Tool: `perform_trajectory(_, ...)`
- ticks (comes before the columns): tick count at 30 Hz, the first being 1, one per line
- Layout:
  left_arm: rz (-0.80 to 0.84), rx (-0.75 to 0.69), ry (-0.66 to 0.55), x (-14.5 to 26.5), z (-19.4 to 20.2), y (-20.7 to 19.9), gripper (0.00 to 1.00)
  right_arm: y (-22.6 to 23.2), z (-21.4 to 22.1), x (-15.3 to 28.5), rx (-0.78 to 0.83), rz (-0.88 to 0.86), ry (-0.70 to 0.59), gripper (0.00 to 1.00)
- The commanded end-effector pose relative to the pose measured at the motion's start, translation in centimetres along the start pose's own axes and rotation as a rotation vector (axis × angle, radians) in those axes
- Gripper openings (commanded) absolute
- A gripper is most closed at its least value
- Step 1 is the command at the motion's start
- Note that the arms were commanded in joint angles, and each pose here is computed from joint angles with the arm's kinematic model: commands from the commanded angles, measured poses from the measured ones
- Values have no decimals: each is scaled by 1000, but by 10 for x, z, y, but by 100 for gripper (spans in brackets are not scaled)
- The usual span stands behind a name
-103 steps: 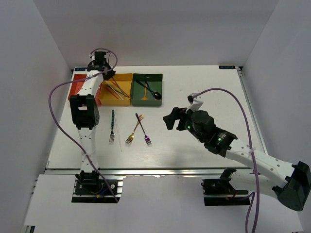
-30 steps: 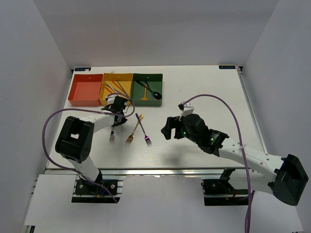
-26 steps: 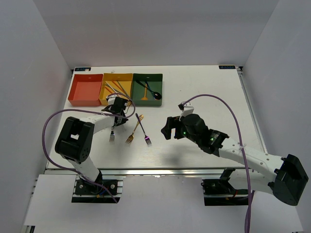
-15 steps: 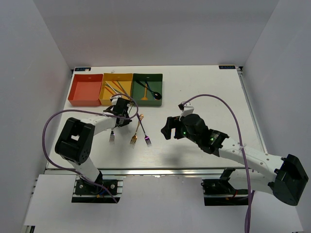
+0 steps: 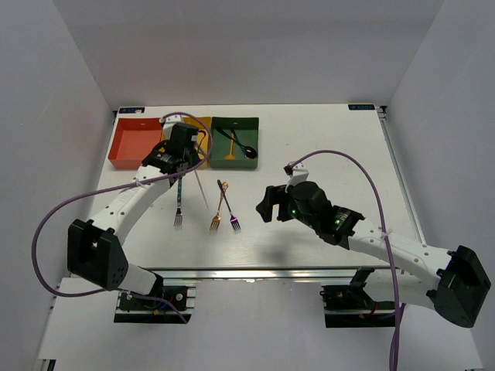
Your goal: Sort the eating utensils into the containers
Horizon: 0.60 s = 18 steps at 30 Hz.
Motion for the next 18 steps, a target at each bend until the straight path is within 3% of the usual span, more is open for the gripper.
perform_trajectory(1,-82,9,-123,14,-37,-1,0,7,-19,4,-13,-32,-75,89)
perform_trajectory(6,-76,118,-239,-10,-93,-15,0,5,-22,6,-2,-13,-77,89)
perform_trajectory(12,-53,246,-293,-74,-159,-26,0,0,-20,8,6,17,-82,89)
perform_trajectory(18,-114,217,-292,-132,-173,-33,0,-7,-15,8,26,50,-72,89)
Point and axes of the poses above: each gripper's point midway between its finger pads, its own x axis back along the fingers, its own y axis along the line the jaws close on, z = x × y, the point moved 8 cm from there along x, back along the fingers, and after that the axes turned 8 degrees about x, right-handed, at the moved point
